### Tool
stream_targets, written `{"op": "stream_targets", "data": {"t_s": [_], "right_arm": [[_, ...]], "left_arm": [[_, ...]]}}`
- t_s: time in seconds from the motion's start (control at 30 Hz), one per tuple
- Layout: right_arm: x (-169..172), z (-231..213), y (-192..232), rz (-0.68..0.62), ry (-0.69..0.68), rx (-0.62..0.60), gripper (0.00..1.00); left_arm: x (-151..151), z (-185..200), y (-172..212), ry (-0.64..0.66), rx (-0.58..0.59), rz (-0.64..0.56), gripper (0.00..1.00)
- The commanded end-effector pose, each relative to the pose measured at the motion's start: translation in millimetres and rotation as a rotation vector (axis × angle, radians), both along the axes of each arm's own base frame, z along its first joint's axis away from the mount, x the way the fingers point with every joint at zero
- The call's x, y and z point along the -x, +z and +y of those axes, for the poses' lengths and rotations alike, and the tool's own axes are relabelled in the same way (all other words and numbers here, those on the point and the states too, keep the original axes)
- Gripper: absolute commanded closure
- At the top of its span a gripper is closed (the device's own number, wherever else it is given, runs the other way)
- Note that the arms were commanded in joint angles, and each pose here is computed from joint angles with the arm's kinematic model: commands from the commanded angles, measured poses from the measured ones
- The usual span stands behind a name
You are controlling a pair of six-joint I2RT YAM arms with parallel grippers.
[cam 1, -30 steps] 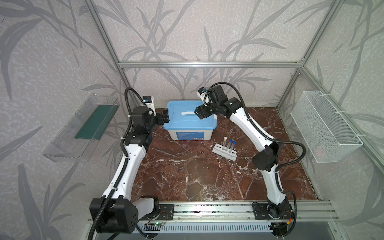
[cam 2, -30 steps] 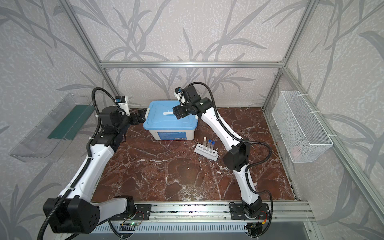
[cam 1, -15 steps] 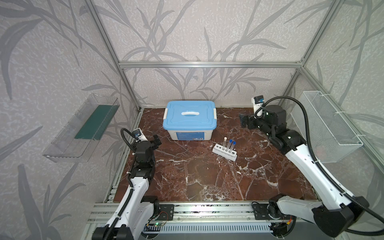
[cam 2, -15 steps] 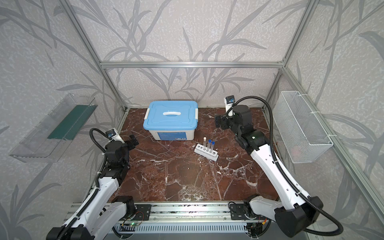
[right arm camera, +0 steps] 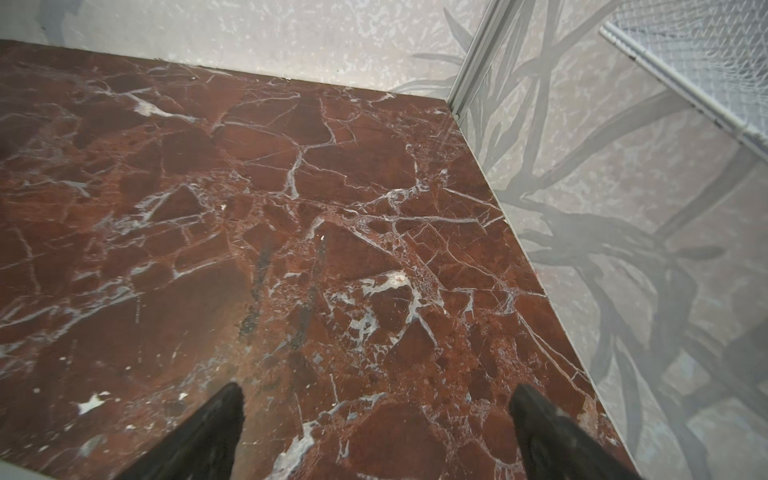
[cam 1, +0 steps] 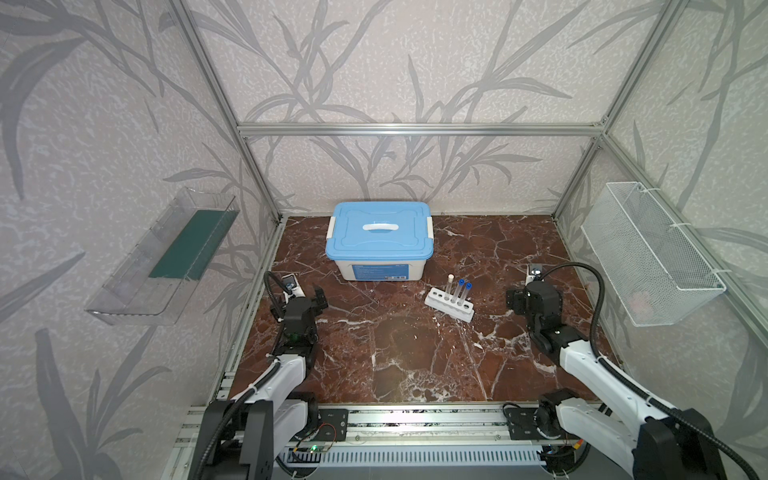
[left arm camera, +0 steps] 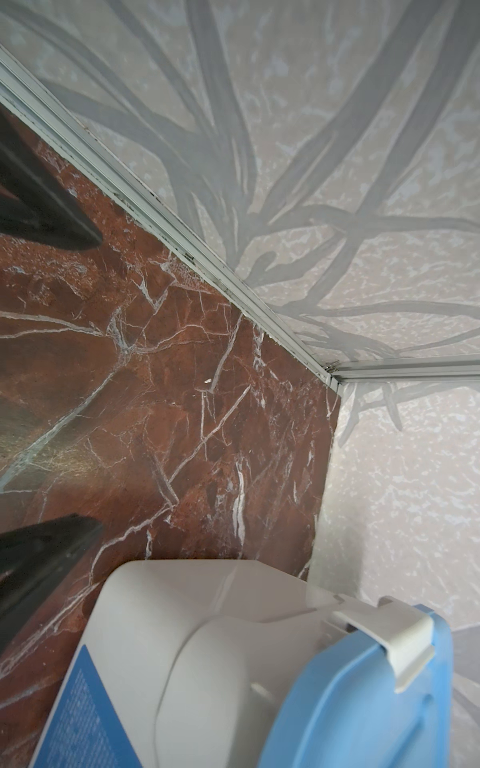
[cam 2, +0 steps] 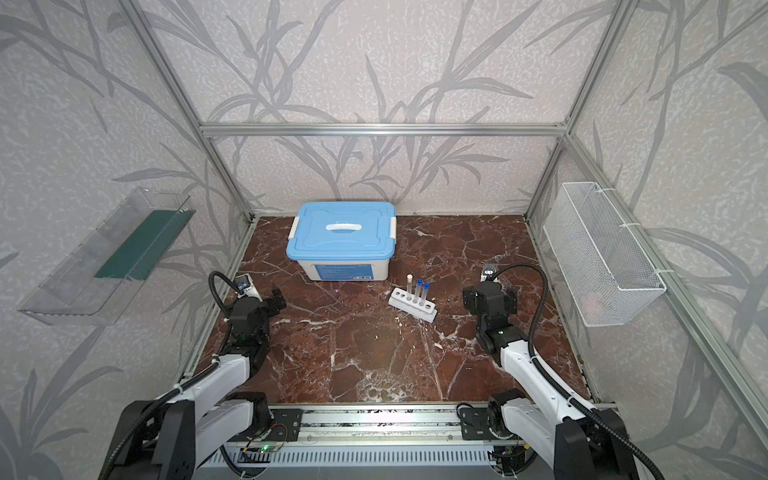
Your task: Organize the chemistry lab equipment
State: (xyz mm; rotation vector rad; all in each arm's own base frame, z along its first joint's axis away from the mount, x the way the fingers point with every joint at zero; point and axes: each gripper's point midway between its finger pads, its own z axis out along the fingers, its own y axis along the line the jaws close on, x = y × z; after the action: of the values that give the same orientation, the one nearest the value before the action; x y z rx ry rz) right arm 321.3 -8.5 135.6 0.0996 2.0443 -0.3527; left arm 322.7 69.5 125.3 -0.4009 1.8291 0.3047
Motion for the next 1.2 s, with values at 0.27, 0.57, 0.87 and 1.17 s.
{"op": "stream_targets", "data": {"t_s": [0.27, 0.57, 0.87, 1.17], "right_arm": [[-38.4, 2.3, -2.3, -0.282, 0.014, -0.011, 0.01], [-64.4, 24.7, -37.7, -0.221, 0.173, -0.044, 0.01], [-64.6, 26.0, -35.7, -0.245, 0.194, -0.049, 0.01], [-65.5, 26.7, -35.6, -0.242, 0.197, -0.049, 0.01]], "left_arm": [[-61.3, -30.4, -22.8, -0.211, -0.039, -0.037, 0.01], [-73.3, -31.0, -30.0, -0.25, -0.002, 0.023, 0.01], [-73.4, -32.7, -30.4, -0.261, -0.008, 0.032, 0.01], [-73.5, -33.0, -30.6, -0.262, -0.008, 0.033, 0.01]]}}
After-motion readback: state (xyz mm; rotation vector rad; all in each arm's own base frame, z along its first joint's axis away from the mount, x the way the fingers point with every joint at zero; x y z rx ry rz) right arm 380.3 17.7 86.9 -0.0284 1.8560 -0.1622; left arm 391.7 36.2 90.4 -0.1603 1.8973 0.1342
